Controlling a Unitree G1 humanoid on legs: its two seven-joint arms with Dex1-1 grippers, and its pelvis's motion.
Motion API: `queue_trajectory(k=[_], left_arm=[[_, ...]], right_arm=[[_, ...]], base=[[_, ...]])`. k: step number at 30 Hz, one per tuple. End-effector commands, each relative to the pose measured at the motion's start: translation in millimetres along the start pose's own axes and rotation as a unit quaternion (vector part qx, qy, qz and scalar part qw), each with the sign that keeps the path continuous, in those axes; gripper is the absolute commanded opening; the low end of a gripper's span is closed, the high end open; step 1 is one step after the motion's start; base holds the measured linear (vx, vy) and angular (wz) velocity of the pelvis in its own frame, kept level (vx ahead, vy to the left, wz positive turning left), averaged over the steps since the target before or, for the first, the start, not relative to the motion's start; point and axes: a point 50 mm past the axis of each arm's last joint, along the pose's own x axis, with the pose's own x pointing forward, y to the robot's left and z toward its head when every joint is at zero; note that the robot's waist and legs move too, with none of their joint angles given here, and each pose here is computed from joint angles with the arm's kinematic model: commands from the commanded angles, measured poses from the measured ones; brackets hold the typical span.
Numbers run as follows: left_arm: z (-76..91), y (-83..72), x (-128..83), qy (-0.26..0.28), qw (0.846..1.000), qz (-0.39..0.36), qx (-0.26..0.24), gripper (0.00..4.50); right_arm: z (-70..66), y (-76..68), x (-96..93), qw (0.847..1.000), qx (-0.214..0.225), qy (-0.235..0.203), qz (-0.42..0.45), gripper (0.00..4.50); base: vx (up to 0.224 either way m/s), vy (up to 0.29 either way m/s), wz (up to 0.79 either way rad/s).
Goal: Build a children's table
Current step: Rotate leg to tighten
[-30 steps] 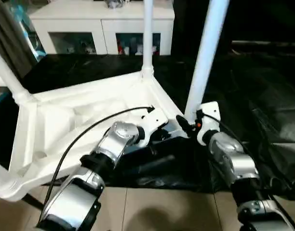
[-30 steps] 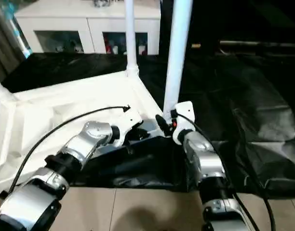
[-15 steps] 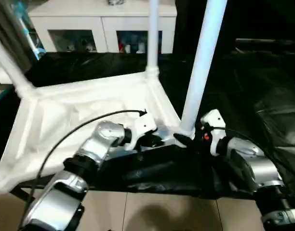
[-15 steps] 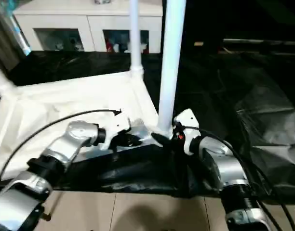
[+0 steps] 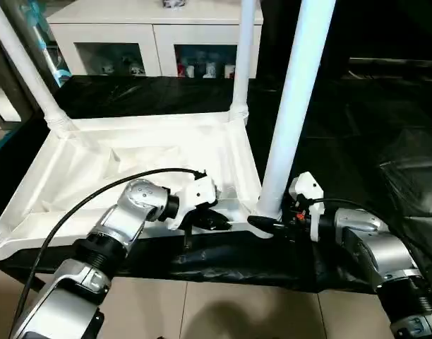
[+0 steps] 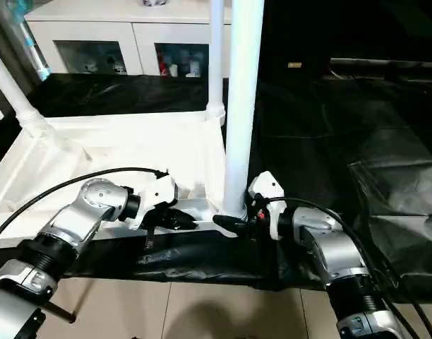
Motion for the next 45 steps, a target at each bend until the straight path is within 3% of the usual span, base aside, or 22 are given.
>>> queue_trajectory(k=[1,4,8,10,13,15,17,19,23,27,30,35,43,45], left_arm=[[6.0,-0.4,2.8,-0.008,1.0,0.006,0.01,0.0],[6.6,2.4,4.4,-0.008,1.0,0.024,0.007,0.0],[10.9,17.1,12.7,-0.007,0.994,0.105,-0.015,0.0],[21.9,28.5,25.1,-0.02,0.985,0.166,-0.038,0.0],[31.2,33.8,35.2,-0.03,0.978,0.199,-0.052,0.0],[36.4,34.4,42.1,-0.037,0.976,0.206,-0.061,0.0],[40.1,32.6,47.7,-0.043,0.977,0.198,-0.062,0.0],[42.6,29.4,52.7,-0.049,0.981,0.18,-0.059,0.0],[40.0,24.2,54.4,-0.047,0.987,0.147,-0.054,0.0],[32.4,18.5,45.7,-0.043,0.993,0.101,-0.038,0.0],[24.0,11.3,33.0,-0.035,0.998,0.049,-0.019,0.0],[9.7,2.8,14.1,-0.002,1.0,-0.006,0.006,0.0],[4.4,-10.7,-0.2,0.01,0.998,-0.063,0.01,0.0],[3.7,-11.1,-1.9,0.013,0.998,-0.064,0.011,0.0]], right_arm=[[-3.4,1.7,5.3,1.0,0.001,0.01,-0.016,2.82],[-5.7,-1.7,7.0,0.999,0.006,0.009,-0.048,2.8],[-10.0,-10.9,15.1,0.987,0.057,-0.018,-0.152,2.79],[-14.5,-15.4,26.0,0.964,0.106,-0.037,-0.24,2.79],[-16.9,-19.6,35.7,0.943,0.122,-0.031,-0.309,2.79],[-16.2,-18.0,45.3,0.938,0.128,-0.03,-0.32,2.79],[-12.4,-14.4,53.9,0.941,0.131,-0.038,-0.309,2.79],[-6.4,-10.4,61.0,0.947,0.135,-0.054,-0.286,3.48],[6.0,-3.8,63.4,0.968,0.106,-0.073,-0.216,3.75],[7.0,-2.7,47.8,0.985,0.06,-0.06,-0.15,3.75],[5.1,1.3,25.0,0.997,0.011,-0.034,-0.067,3.75],[4.0,-2.6,2.8,0.999,-0.032,-0.008,-0.032,3.75],[5.8,1.1,-3.1,0.999,-0.027,-0.005,0.017,3.75],[4.1,3.6,-1.5,0.999,-0.024,0.001,0.032,3.51]], base=[[0.0,0.0,0.0],[0.0,0.0,0.0],[0.0,0.0,0.0],[0.0,0.0,0.0],[0.0,0.0,0.0],[0.0,0.0,0.0],[0.0,0.0,0.0],[0.0,0.0,0.0],[0.0,0.0,0.0],[0.0,0.0,0.0],[0.0,0.0,0.0],[0.0,0.0,0.0],[0.0,0.0,0.0],[0.0,0.0,0.0]])
